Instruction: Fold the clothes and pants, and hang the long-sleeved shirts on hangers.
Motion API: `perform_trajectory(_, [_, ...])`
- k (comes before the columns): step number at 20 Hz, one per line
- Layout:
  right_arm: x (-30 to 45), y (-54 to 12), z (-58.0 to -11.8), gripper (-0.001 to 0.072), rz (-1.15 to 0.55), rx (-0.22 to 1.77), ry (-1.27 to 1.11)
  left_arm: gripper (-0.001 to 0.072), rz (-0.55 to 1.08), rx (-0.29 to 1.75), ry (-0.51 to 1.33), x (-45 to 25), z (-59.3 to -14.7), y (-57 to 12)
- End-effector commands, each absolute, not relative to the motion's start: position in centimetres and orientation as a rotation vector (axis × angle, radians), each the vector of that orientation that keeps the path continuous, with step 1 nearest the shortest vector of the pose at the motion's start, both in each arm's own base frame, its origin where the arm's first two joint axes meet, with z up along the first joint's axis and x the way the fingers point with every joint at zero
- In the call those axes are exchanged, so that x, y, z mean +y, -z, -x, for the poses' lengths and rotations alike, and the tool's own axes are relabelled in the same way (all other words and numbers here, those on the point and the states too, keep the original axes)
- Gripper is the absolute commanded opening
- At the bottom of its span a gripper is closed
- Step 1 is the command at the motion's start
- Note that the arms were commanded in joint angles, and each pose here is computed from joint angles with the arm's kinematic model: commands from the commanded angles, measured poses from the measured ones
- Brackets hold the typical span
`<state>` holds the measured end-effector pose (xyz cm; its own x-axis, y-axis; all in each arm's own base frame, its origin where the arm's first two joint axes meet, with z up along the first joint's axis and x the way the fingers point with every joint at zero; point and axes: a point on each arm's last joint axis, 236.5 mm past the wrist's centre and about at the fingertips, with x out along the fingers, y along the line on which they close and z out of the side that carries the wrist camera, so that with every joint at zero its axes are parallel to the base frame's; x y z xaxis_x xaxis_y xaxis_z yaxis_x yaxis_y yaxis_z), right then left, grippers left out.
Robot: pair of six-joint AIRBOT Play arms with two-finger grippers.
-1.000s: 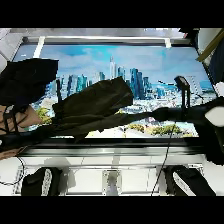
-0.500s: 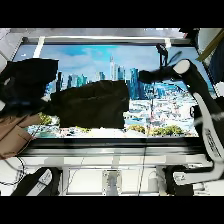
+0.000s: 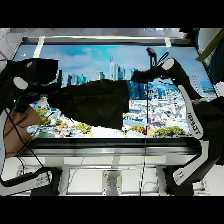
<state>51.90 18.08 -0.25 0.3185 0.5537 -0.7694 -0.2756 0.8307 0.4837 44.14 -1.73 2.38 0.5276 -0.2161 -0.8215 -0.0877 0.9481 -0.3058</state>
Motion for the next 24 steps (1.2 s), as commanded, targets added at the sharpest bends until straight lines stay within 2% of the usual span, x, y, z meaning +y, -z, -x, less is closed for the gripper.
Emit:
perform_trajectory(1, [18.8, 3.9, -49.7, 0.0309, -0.284, 1.261, -0.615, 0.0029, 0.327, 1.008, 0.080, -1.8, -44.8, -2.3])
perform_trajectory(8, [22.4, 8.2, -47.9, 0.0329, -0.326, 1.345, -0.729, 0.0029, 0.321, 1.010, 0.078, -1.7, -44.8, -2.3])
perform_trajectory(10, [23.4, 8.9, -47.3, 0.0434, -0.344, 1.366, -0.751, 0.0030, 0.317, 1.019, 0.079, -1.7, -44.6, -2.2])
perform_trajectory(17, [25.7, 9.1, -46.6, 0.0425, -0.332, 1.351, -0.823, 0.0029, 0.314, 1.025, 0.078, -1.7, -44.5, -2.1])
perform_trajectory(18, [25.9, 9.0, -46.6, 0.0328, -0.336, 1.348, -0.825, 0.0030, 0.314, 1.025, 0.078, -1.7, -44.5, -2.1])
perform_trajectory(20, [26.1, 8.6, -46.8, 0.0000, -0.358, 1.340, -0.830, 0.0030, 0.314, 1.024, 0.078, -1.7, -44.5, -2.1])
perform_trajectory(24, [26.1, 4.0, -47.4, 0.0003, -0.314, 1.286, -0.896, 0.0029, 0.272, 1.058, 0.072, -1.2, -43.5, -1.9])
